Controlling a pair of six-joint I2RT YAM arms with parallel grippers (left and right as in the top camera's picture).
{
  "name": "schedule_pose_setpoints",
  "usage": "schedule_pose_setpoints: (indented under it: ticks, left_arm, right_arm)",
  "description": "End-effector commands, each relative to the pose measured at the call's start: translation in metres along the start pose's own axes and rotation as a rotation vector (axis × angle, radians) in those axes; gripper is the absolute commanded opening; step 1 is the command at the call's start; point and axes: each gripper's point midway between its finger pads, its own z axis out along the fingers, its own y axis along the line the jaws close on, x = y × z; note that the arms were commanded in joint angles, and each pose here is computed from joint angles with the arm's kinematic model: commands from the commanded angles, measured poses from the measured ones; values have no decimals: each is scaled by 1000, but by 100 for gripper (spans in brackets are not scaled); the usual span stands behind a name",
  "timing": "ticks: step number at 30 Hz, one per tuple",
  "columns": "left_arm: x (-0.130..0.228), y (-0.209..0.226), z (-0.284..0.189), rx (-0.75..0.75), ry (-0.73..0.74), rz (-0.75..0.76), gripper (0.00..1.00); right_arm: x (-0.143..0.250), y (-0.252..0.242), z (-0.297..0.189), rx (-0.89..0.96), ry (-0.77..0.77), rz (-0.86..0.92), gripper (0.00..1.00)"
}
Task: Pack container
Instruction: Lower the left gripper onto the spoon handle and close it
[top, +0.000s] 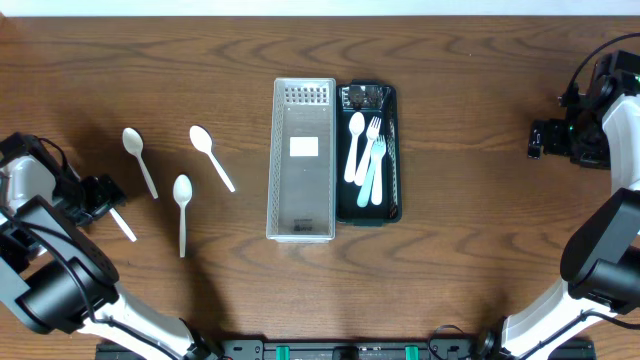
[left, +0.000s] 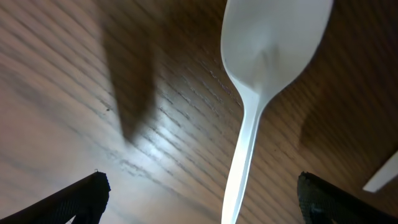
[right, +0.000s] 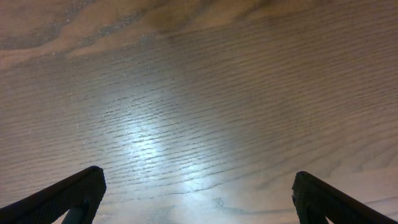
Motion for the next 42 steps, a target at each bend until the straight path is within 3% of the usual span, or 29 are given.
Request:
schedule_pose_setpoints:
  ticks: [1, 16, 39, 40, 42]
  left_arm:
    - [4, -1, 12, 14, 36, 5, 98]
    - [1, -14, 21, 57, 31, 83, 98]
    - [-3, -10, 26, 21, 26, 48, 99]
    - [-2, -10, 26, 21, 28, 48, 94]
    - [-2, -10, 26, 21, 28, 48, 71]
  right_arm:
    - [0, -1, 0, -3, 0, -7, 99]
    - [0, -1, 0, -3, -1, -7, 99]
    - [0, -1, 0, -3, 0, -7, 99]
    - [0, -1, 0, -3, 0, -7, 99]
    - [0, -1, 0, -3, 0, -7, 99]
